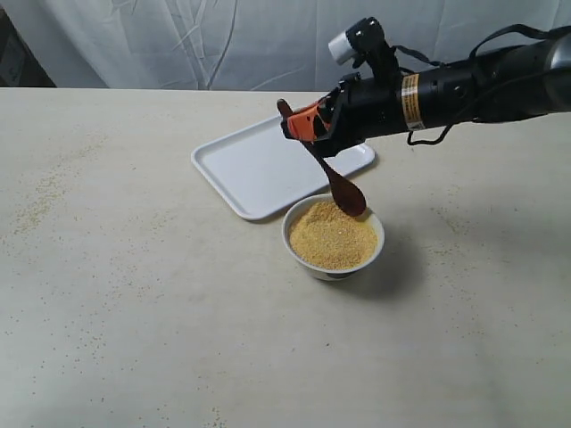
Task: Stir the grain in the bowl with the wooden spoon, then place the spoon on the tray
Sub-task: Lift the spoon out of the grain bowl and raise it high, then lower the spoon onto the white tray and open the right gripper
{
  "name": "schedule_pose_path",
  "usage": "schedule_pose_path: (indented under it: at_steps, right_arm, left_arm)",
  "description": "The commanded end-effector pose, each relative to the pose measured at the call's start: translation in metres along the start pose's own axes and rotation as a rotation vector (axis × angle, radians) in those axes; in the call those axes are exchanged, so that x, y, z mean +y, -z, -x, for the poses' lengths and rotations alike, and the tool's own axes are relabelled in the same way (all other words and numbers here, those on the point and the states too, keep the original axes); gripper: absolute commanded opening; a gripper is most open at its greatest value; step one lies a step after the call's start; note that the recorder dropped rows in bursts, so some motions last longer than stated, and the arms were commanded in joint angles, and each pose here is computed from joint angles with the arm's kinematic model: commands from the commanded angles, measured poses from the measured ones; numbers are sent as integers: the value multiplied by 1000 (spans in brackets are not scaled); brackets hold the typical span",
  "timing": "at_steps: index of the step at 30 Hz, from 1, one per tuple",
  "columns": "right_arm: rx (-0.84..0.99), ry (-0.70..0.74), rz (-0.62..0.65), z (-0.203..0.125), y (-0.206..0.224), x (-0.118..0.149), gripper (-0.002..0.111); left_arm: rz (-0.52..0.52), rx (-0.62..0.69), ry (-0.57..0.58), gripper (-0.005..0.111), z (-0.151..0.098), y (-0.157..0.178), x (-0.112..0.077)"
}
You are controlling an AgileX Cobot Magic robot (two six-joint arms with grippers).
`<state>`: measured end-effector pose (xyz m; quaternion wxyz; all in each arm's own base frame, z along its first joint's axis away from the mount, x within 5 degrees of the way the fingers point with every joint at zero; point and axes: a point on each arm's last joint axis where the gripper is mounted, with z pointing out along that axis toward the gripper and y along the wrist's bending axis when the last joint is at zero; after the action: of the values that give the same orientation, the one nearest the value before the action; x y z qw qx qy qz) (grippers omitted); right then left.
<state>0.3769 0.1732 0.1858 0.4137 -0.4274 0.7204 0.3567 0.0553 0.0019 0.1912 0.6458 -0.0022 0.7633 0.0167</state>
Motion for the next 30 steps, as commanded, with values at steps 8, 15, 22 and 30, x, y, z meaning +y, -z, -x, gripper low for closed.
schedule_pose_path:
  at_steps: [8, 15, 22, 30]
  right_arm:
    - [7, 20, 97, 9, -12, 24, 4]
    - [71, 37, -6, 1, -14, 14, 4]
    - [-128, -215, -112, 48, 6, 13, 4]
    - [-267, -615, -157, 94, 10, -41, 4]
  left_arm:
    - [4, -14, -1, 0, 0, 0, 0]
    - [4, -14, -1, 0, 0, 0, 0]
    - [4, -14, -1, 0, 0, 0, 0]
    - [4, -14, -1, 0, 0, 0, 0]
